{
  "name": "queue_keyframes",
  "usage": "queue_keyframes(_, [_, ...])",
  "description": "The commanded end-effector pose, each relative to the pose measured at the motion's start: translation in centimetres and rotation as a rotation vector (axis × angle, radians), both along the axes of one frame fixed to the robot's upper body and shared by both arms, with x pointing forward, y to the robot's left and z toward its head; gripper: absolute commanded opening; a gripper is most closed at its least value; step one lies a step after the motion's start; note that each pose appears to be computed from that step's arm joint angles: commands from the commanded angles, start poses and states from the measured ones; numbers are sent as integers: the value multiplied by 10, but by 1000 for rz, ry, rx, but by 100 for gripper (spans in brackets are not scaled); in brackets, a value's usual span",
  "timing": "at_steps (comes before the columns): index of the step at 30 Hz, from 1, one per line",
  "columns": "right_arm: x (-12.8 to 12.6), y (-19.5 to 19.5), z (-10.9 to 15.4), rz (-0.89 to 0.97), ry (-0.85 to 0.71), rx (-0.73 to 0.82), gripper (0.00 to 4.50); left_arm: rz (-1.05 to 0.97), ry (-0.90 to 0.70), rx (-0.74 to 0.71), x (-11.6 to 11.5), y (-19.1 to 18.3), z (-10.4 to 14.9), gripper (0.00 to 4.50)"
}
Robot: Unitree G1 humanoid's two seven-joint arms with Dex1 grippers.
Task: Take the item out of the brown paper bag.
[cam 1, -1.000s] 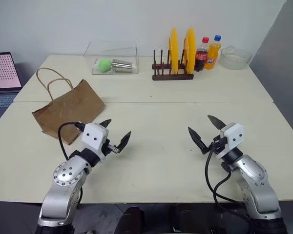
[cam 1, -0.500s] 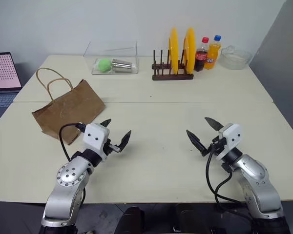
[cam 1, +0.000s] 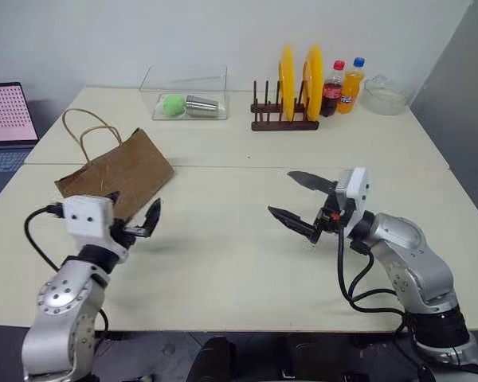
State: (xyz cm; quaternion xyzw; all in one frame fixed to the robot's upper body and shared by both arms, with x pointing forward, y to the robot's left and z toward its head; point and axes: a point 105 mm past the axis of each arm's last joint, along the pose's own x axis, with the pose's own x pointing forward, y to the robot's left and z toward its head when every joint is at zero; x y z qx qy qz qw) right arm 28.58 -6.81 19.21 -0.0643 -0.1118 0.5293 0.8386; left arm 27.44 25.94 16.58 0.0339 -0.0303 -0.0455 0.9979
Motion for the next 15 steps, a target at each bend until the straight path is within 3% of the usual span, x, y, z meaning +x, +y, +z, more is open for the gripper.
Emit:
queue_keyframes(1, [-3, 2, 9, 45, -29, 7, 450, 19, -46, -21, -6, 37, 37, 446])
queue_keyframes(5, [-2, 3, 7, 45, -31, 5, 450, -35, 20, -47, -1, 65, 55, 446])
queue_keyframes(15, [-6, 5, 16, 27, -63, 16, 450, -104, 211, -3, 44, 89, 60, 446])
